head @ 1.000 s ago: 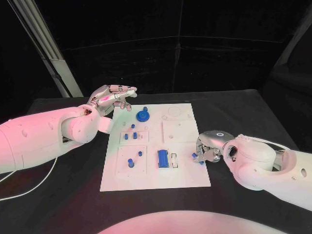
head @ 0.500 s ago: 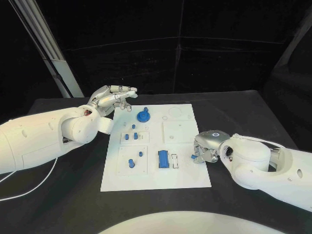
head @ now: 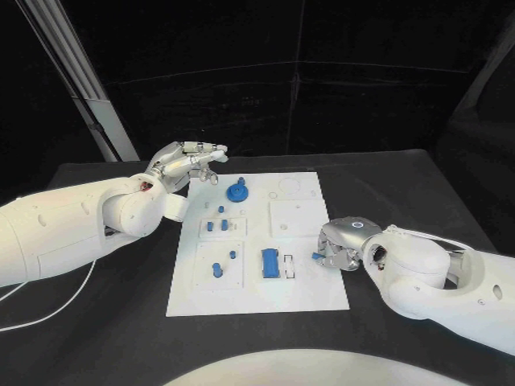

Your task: Assemble the parts on the task board

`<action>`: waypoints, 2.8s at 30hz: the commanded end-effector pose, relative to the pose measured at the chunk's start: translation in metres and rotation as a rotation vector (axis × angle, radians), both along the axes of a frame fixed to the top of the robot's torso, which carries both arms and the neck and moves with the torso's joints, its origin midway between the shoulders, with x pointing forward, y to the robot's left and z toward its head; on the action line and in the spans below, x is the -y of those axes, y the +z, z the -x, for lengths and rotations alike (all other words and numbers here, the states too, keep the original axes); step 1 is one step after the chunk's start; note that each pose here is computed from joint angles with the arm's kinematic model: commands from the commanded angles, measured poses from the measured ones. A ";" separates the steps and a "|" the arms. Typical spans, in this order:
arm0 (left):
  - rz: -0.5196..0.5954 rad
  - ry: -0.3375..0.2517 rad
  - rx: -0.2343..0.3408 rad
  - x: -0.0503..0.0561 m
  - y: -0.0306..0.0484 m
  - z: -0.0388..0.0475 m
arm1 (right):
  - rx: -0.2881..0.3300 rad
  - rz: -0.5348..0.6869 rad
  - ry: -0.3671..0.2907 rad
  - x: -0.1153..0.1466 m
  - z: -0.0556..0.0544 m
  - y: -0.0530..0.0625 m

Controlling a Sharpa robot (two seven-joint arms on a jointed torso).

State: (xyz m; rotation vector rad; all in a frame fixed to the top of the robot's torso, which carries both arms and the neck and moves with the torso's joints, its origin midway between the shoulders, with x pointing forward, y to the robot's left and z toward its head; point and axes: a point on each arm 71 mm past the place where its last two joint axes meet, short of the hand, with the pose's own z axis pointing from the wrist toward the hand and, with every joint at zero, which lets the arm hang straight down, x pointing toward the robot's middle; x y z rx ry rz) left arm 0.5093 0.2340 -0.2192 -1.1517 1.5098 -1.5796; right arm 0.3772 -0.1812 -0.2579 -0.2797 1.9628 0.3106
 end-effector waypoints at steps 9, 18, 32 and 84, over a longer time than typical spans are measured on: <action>0.009 -0.014 -0.001 0.002 0.0009 0.0000 | 0.023 -0.170 -0.061 -0.007 0.006 0.008; 0.010 -0.015 -0.001 0.003 0.0010 0.0003 | -0.066 -0.277 -0.139 -0.009 0.007 0.005; 0.010 -0.015 -0.002 0.003 0.0011 0.0005 | -0.227 -0.370 -0.244 -0.013 0.005 -0.006; 0.011 -0.024 -0.009 0.004 0.0008 0.0007 | -0.284 -0.360 -0.231 -0.031 -0.001 -0.015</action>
